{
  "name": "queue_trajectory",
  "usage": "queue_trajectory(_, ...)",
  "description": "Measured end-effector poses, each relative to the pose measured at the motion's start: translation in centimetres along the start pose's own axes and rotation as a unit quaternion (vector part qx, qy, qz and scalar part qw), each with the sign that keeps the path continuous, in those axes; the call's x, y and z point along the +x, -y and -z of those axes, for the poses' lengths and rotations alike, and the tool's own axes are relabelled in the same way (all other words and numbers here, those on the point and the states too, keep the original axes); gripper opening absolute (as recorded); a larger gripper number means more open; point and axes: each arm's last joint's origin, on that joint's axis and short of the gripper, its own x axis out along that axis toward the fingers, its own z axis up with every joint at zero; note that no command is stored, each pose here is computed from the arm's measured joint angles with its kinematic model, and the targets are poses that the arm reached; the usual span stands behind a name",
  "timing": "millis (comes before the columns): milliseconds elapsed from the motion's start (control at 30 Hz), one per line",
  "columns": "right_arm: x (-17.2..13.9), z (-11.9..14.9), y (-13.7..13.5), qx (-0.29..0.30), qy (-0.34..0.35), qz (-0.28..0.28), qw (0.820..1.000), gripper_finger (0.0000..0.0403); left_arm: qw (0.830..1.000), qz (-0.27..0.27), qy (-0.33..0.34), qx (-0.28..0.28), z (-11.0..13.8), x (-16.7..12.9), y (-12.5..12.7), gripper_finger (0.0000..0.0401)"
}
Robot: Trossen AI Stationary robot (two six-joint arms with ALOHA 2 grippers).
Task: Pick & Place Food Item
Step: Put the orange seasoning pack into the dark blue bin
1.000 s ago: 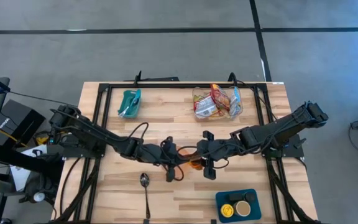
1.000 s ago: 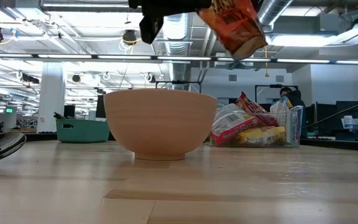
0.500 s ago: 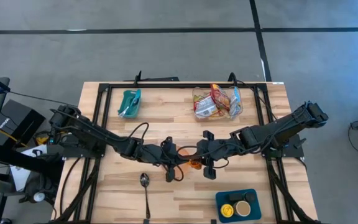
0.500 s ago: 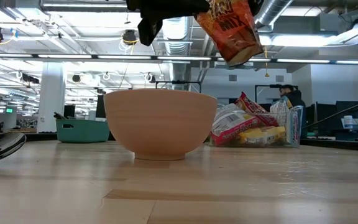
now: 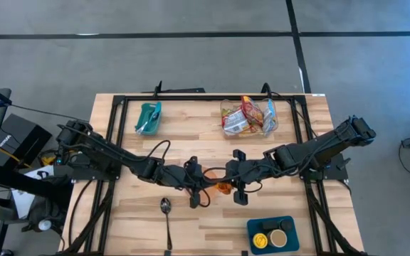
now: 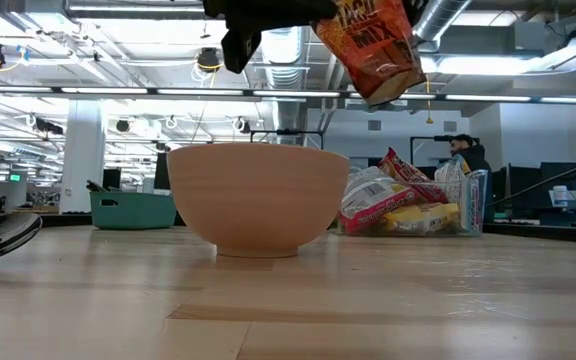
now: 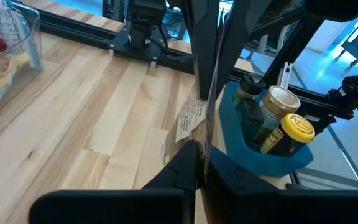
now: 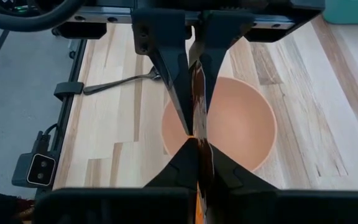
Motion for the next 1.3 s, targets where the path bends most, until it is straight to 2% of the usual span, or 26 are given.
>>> queue_trajectory(100, 0.0, 0.0, 0.0, 0.0, 0.0, 0.0, 1.0, 0.0001, 1.0, 0.014, -0.005, 0.0, 0.0, 0.0, 0.1, 0.0019)
queue_trajectory(367, -0.3, 0.0, 0.0, -0.001, 0.001, 0.001, 1.0, 0.0001, 1.0, 0.025, -0.008, -0.001, -0.5, -0.6, 0.0, 0.0092)
queue_trajectory(567, -2.3, -0.1, -0.2, -0.003, 0.018, 0.001, 1.0, 0.0, 0.999, 0.017, -0.028, 0.005, -1.9, -3.2, -0.4, 0.0106)
queue_trajectory(767, -4.4, -0.2, -0.4, -0.006, 0.038, -0.002, 0.999, 0.0, 1.0, 0.022, -0.012, 0.0, -4.4, -7.1, -0.8, 0.0104)
queue_trajectory(933, -5.6, 0.1, -0.8, -0.014, 0.037, -0.01, 0.999, 0.0, 0.999, 0.02, 0.026, -0.01, -6.6, -11.1, -1.5, 0.0103)
queue_trajectory(1100, -5.9, 0.6, -1.2, -0.025, 0.025, -0.015, 0.999, 0.0, 0.997, 0.021, 0.065, -0.023, -8.3, -15.6, -2.5, 0.0103)
queue_trajectory(1300, -6.1, 1.0, -1.8, -0.035, 0.018, -0.025, 0.999, 0.0, 0.994, 0.034, 0.097, -0.035, -9.2, -20.7, -3.9, 0.0103)
